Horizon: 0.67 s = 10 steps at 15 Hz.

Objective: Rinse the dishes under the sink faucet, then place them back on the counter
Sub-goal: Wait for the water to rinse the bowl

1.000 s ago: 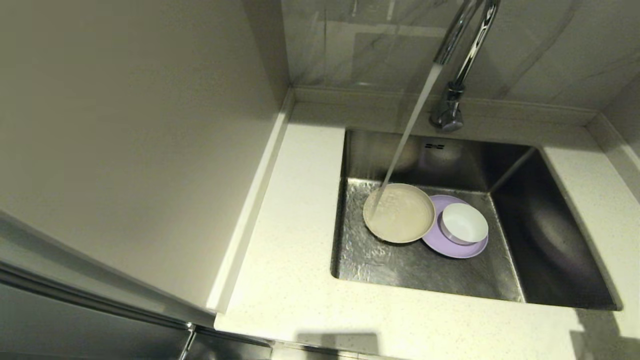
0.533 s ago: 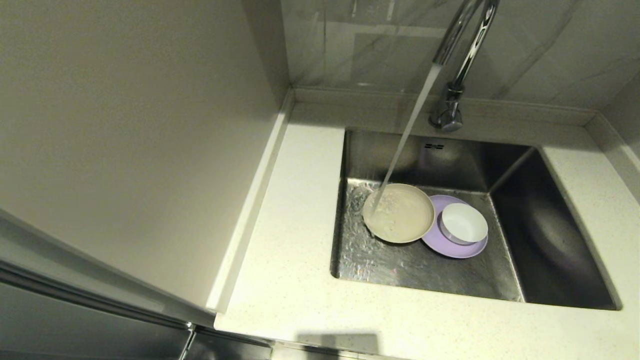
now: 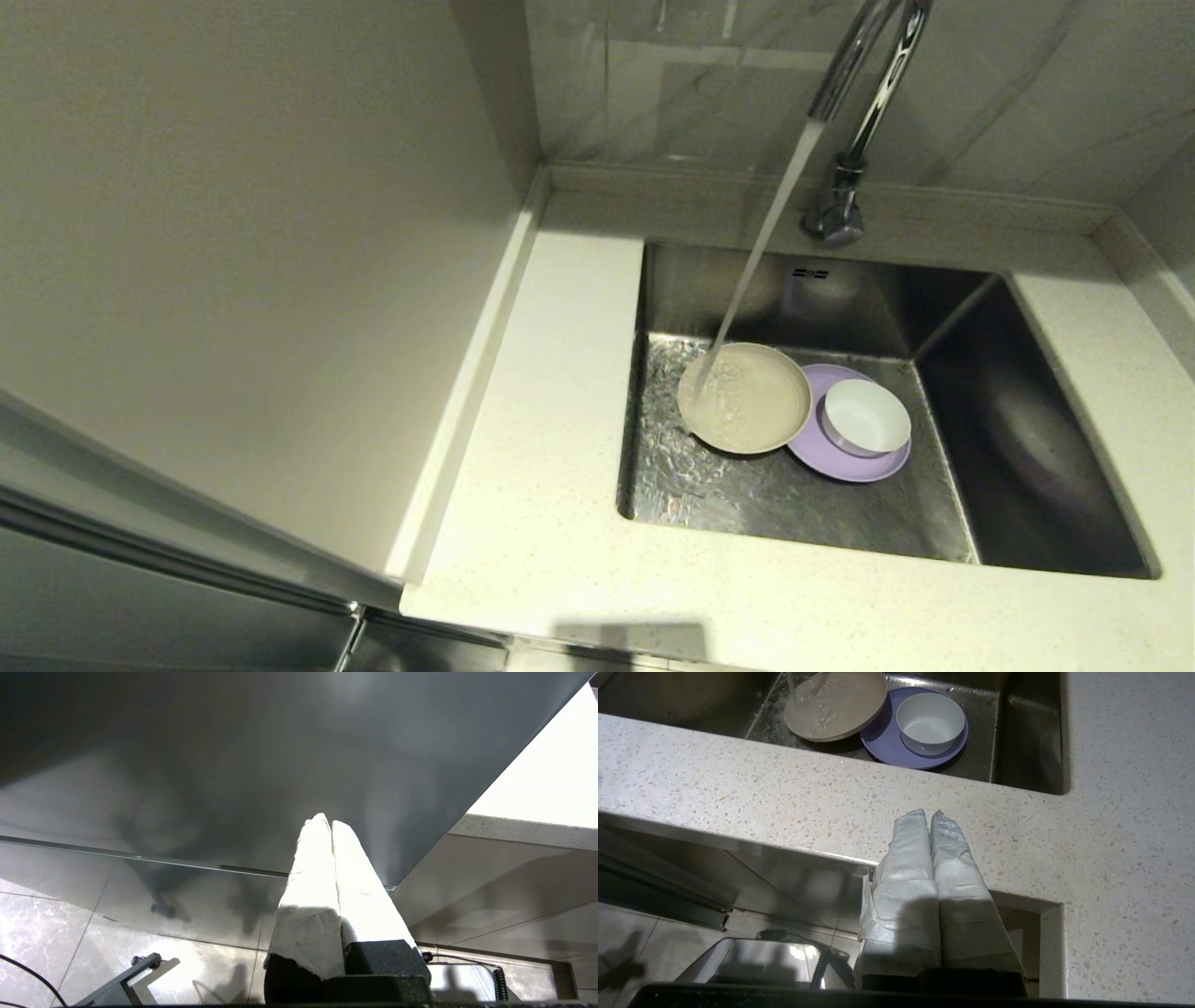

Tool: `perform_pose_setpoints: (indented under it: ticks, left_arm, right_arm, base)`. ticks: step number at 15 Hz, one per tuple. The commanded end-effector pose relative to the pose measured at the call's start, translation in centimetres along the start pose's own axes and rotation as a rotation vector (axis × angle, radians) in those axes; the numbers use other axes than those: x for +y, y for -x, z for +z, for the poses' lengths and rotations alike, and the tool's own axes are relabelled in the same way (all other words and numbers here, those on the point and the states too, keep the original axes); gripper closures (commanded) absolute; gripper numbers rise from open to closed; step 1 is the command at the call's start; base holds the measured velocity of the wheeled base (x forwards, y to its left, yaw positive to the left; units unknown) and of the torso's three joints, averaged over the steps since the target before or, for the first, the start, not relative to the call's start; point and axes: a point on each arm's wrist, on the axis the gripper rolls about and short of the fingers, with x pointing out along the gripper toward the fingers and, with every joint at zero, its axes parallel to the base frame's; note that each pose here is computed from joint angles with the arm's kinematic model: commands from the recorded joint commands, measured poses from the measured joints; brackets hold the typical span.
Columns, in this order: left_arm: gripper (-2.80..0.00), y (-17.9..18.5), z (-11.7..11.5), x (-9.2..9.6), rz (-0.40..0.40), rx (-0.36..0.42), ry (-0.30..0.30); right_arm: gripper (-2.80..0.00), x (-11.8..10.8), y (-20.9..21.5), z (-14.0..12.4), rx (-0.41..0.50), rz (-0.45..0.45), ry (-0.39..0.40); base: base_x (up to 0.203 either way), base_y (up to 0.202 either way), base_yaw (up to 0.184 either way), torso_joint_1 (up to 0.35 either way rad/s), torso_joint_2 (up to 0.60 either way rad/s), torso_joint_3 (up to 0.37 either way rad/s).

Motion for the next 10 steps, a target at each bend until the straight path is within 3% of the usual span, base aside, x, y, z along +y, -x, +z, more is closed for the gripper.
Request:
perform_pose_setpoints:
  ticks: [1,10]
  left_arm:
    - [0.0,0.02,0.0,0.0,0.001,-0.003,0.001]
    - [0.0,0.02,0.0,0.0,0.001,-0.003,0.001]
  right_arm:
    - [0.0,0.0,0.09,-0.08,-0.014,0.0,-0.002]
    - [0.0,0.0,0.09,-0.08,-0.014,0.0,-0.002]
  base:
    - [0.0,0.0,0.0,0.0,0.0,0.0]
    - [0.0,0.0,0.0,0.0,0.0,0.0]
